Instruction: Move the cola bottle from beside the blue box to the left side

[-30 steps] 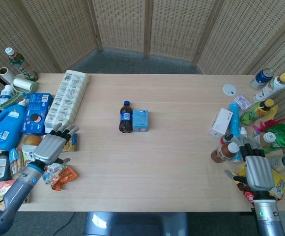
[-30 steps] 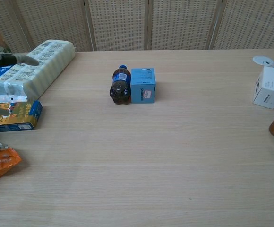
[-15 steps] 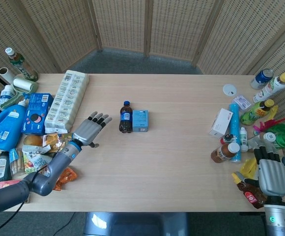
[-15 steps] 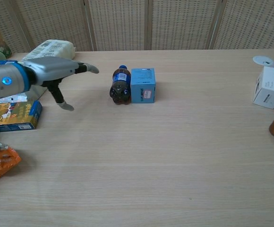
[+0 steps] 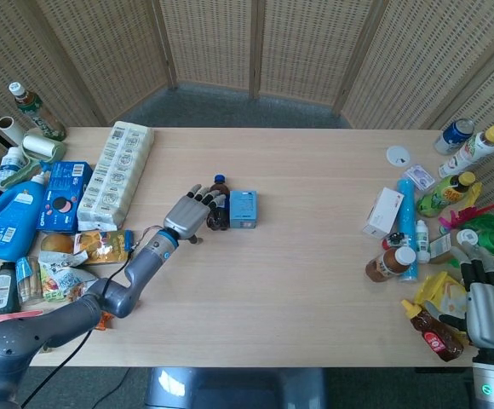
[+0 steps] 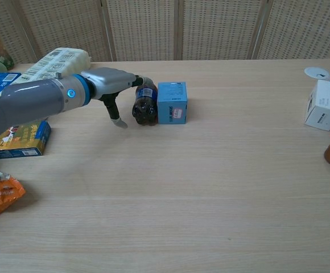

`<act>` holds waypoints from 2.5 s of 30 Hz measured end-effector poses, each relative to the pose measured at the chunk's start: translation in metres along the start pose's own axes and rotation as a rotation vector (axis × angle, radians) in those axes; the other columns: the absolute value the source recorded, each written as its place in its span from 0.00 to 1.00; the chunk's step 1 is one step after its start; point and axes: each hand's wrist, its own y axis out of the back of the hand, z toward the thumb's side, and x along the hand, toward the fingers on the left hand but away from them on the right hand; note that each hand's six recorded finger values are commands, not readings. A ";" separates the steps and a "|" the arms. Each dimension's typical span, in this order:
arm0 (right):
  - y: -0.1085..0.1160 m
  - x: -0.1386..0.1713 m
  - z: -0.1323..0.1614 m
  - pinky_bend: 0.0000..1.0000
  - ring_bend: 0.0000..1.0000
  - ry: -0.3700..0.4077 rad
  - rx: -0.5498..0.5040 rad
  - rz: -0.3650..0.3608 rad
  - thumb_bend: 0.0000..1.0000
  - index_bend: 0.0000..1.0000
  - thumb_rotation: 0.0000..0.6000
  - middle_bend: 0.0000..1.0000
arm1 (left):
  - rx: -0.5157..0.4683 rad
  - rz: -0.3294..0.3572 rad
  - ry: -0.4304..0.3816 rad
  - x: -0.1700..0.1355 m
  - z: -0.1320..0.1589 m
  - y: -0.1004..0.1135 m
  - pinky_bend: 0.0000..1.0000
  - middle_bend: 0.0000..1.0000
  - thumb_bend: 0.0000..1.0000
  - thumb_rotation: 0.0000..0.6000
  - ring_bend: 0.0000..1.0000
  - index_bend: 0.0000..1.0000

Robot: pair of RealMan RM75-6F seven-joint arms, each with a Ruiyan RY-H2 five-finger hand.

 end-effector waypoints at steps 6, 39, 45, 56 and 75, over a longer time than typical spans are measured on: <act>0.005 0.005 -0.006 0.00 0.00 -0.018 -0.004 -0.019 0.12 0.14 0.99 0.00 | 0.006 -0.030 0.006 0.020 0.010 0.001 0.00 0.00 0.21 1.00 0.00 0.00; 0.012 0.009 0.009 0.00 0.00 0.021 -0.052 -0.065 0.12 0.14 0.99 0.00 | 0.045 -0.092 -0.012 -0.060 -0.034 0.006 0.00 0.00 0.21 1.00 0.00 0.00; 0.017 0.013 0.009 0.00 0.00 0.017 -0.053 -0.081 0.12 0.14 0.99 0.00 | 0.057 -0.192 0.002 -0.067 -0.046 -0.005 0.00 0.00 0.21 1.00 0.00 0.00; 0.013 0.013 0.013 0.00 0.00 0.027 -0.077 -0.080 0.12 0.14 0.99 0.00 | 0.077 -0.251 0.073 -0.082 -0.075 -0.010 0.00 0.00 0.21 1.00 0.00 0.00; 0.017 0.018 0.005 0.00 0.00 0.006 -0.109 -0.099 0.12 0.14 0.99 0.00 | 0.082 -0.152 0.069 -0.053 -0.051 -0.035 0.29 0.44 0.21 1.00 0.49 0.51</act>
